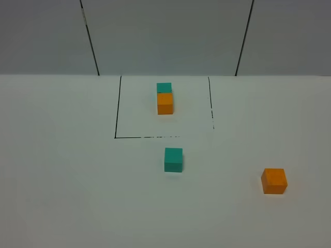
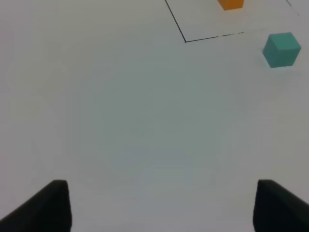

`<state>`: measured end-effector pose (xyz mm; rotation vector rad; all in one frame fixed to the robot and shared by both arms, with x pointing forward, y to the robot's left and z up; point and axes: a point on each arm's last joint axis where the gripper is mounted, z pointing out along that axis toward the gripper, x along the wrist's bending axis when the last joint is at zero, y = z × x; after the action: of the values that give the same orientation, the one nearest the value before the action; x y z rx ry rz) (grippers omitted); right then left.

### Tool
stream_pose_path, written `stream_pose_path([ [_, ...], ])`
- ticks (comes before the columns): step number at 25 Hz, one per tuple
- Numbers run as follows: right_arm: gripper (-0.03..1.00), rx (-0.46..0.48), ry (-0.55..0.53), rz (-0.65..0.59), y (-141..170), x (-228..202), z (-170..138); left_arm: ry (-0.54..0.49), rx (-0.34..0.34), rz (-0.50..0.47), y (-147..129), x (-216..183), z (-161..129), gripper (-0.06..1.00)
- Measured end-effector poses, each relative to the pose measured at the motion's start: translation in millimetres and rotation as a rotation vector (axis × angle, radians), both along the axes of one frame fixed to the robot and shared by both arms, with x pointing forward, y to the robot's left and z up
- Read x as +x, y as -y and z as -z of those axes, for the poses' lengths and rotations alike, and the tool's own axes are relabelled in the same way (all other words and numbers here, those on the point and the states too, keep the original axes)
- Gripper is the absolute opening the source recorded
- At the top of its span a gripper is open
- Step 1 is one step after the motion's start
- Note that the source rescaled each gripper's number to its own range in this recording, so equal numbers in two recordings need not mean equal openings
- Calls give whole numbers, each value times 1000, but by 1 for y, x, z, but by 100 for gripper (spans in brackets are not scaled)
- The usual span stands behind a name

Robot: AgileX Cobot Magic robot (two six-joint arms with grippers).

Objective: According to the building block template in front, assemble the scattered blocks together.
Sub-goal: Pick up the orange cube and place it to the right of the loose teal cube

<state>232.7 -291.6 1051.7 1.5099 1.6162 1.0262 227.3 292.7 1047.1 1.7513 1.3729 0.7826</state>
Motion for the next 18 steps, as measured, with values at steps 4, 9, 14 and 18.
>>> stream_pose_path([
  [4,80,0,0,0,0,0,0,-6,-8,-61,-4,1,0,71],
  [9,80,0,0,0,0,0,0,-8,-11,-110,-8,1,0,71],
  [14,80,0,0,0,0,0,0,-8,-9,-114,-8,1,0,71],
  [18,80,0,0,0,0,0,0,-8,-11,-115,-8,1,0,71],
])
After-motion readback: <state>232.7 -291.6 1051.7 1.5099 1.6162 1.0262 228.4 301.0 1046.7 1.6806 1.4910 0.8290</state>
